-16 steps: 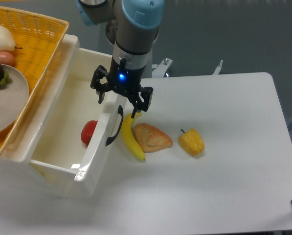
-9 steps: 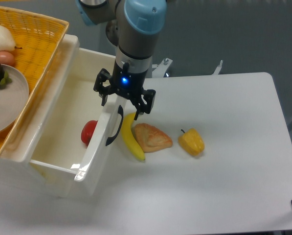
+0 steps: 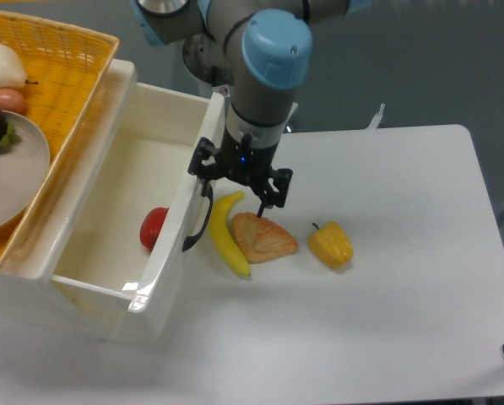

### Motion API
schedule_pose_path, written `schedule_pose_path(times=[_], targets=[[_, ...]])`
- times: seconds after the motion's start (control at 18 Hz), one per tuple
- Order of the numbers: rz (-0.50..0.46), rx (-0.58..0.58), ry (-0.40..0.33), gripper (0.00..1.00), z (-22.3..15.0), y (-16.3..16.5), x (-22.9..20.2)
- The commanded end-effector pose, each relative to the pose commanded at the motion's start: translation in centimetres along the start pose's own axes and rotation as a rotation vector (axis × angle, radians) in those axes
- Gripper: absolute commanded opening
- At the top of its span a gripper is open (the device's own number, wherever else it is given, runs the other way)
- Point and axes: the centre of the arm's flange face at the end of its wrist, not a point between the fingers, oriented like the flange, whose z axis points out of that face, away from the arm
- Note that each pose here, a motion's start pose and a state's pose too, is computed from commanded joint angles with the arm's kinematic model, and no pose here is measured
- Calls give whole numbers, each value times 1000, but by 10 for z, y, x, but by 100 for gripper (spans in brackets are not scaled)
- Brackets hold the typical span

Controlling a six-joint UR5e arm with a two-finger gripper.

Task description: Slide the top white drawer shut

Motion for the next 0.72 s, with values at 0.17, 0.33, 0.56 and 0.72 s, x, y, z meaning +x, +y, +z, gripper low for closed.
schedule_pose_path(times=[0.17,0.33,0.56,0.72], targets=[[-18,25,-26,100,6,-2,-17],[-44,38,-29,100,11,0,-34],[-49,12,-17,100,30,-3,-42],[-49,-21,-20,100,46,-3,-47]])
